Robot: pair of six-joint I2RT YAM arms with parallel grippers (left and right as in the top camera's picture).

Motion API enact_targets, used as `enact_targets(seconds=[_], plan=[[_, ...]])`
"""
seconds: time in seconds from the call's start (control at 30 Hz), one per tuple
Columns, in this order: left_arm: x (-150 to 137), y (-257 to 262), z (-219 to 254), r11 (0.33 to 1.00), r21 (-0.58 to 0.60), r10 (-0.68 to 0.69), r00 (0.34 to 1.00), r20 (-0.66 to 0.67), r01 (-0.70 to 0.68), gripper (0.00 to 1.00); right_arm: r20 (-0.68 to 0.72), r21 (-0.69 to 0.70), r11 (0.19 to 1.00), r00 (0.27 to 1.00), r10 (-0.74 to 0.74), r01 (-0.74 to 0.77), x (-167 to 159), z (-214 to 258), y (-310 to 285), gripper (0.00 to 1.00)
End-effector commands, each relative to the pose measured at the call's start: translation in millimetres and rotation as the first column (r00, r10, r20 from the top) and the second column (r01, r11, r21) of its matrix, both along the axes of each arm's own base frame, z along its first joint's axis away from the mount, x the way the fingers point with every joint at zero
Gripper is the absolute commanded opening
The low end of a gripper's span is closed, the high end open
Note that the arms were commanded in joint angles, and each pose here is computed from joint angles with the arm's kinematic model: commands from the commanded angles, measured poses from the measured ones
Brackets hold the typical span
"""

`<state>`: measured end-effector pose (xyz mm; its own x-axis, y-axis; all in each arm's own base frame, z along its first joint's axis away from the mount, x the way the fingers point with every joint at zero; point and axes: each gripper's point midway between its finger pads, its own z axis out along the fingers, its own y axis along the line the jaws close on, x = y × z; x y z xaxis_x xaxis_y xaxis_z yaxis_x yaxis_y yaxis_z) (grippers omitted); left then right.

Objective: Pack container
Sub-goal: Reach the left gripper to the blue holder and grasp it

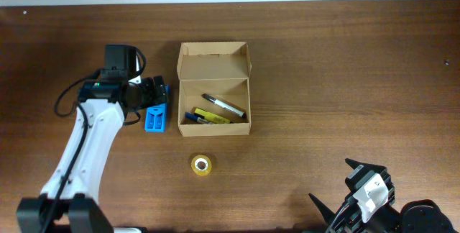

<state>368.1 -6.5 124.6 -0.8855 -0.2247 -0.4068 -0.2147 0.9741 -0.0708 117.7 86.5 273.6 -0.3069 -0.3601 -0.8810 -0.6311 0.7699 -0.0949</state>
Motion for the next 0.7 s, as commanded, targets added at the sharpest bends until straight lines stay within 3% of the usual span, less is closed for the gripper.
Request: enact_targets(seconds=[0.0, 0.27, 0.47, 0.67], plan=[[8, -7, -16, 0.997, -0.039, -0.073, 0.996, -0.045, 0.071, 1.00, -0.002, 0.003, 1.000, 1.000, -0.011, 0.011, 1, 0, -1, 0.99], [8, -1, -64, 0.996, -0.060, -0.074, 0.981, -0.180, 0.064, 1.00, -0.001, 0.004, 1.000, 1.000, -0.011, 0.011, 1, 0, -1, 0.99], [24, -4, -77, 0.976, -0.057, -0.217, 0.948, -0.233, 0.210, 1.00, -0.001, 0.004, 1.000, 1.000, -0.011, 0.011, 1, 0, -1, 0.99], [35, -4, -88, 0.964, -0.059, -0.267, 0.923, -0.276, 0.261, 0.99, -0.001, 0.004, 1.000, 1.000, -0.011, 0.011, 1, 0, -1, 0.99]])
